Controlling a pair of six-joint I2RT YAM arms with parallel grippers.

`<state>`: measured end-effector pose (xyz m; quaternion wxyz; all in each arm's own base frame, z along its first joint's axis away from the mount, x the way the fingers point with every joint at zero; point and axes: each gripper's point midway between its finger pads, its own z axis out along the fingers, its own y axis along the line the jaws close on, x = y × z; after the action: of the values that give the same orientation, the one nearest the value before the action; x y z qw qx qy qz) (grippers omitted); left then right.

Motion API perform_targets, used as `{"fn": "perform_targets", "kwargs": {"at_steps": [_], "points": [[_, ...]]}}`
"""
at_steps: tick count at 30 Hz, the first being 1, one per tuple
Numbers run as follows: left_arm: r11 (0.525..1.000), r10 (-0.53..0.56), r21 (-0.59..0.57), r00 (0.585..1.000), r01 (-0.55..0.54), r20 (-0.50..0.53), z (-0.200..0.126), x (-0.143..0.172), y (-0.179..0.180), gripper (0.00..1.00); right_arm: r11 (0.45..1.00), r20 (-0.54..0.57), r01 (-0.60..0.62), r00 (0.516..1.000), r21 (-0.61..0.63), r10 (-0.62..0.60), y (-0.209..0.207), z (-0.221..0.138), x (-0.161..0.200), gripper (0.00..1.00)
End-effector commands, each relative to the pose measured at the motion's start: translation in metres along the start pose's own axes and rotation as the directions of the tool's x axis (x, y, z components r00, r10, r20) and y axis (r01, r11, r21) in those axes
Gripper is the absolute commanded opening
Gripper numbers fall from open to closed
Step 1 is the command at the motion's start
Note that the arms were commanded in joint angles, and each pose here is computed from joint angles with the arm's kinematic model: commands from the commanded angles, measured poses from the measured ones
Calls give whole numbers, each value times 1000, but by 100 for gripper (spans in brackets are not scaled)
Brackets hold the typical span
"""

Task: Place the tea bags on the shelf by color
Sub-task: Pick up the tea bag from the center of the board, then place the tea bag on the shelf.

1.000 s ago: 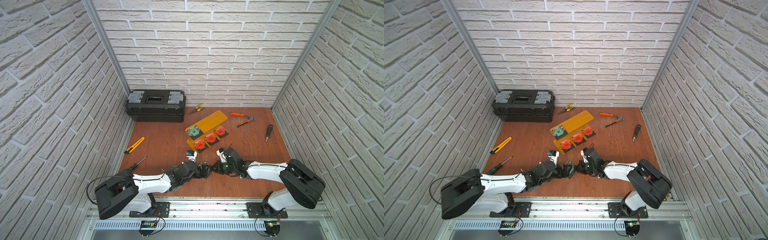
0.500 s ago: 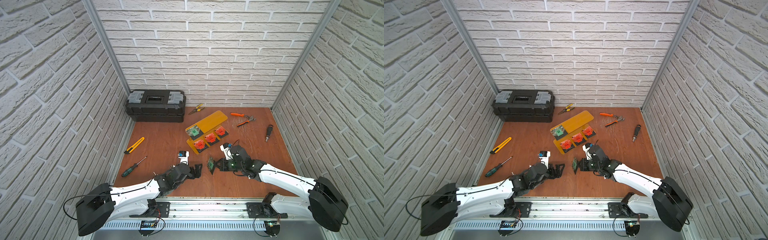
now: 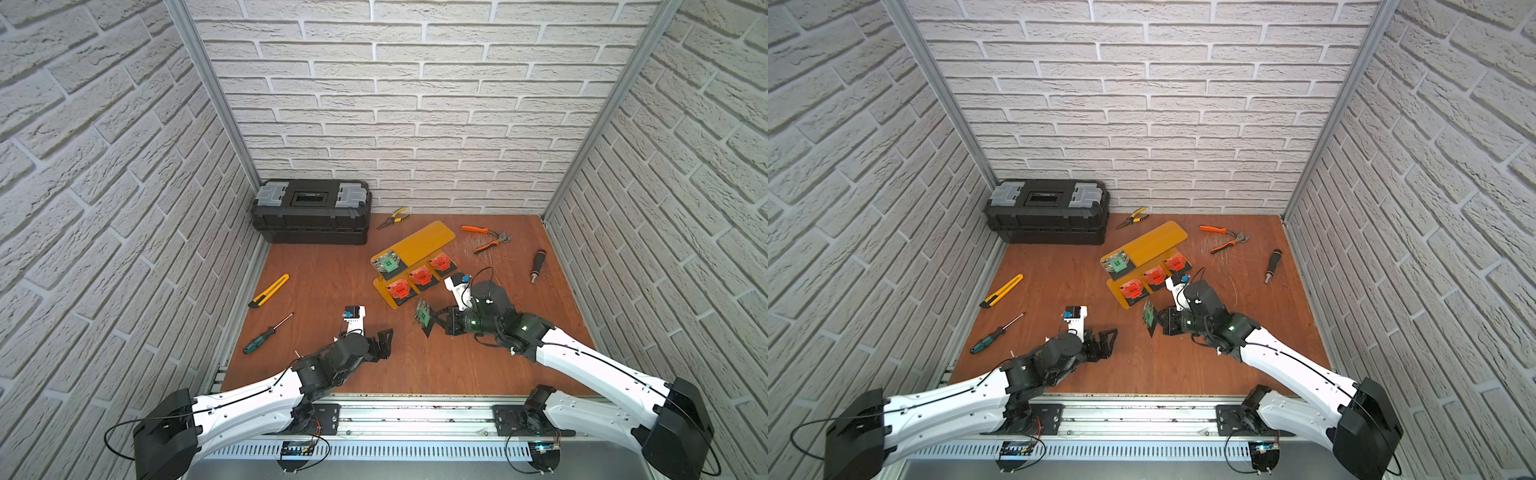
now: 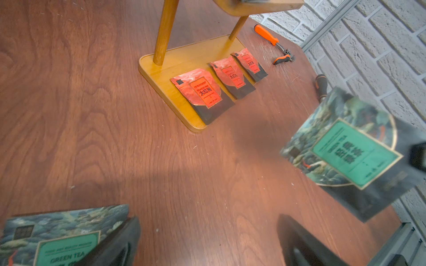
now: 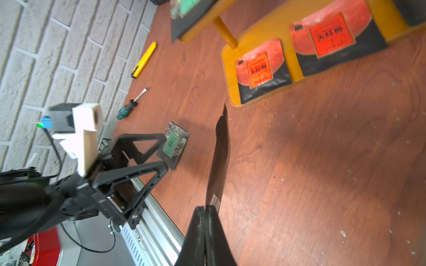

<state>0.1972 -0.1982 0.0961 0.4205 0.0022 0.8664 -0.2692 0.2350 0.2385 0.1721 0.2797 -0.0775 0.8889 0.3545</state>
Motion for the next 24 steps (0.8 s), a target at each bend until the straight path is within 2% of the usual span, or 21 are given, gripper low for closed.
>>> {"fn": "perform_targets", "kwargs": {"at_steps": [1,16,24], "points": [[1000,3,-28,1000,-3,16,-3,0,9,98,999,39,47,998,-8,-46,8,-12,-16,3],[999,-3,-49,1000,4,28,-6,2,20,98,993,167,104,981,-48,-95,27,-30,-91,3],[999,-17,-39,998,19,60,-9,-3,20,98,994,207,88,976,-72,-71,21,-19,-131,3]]}}
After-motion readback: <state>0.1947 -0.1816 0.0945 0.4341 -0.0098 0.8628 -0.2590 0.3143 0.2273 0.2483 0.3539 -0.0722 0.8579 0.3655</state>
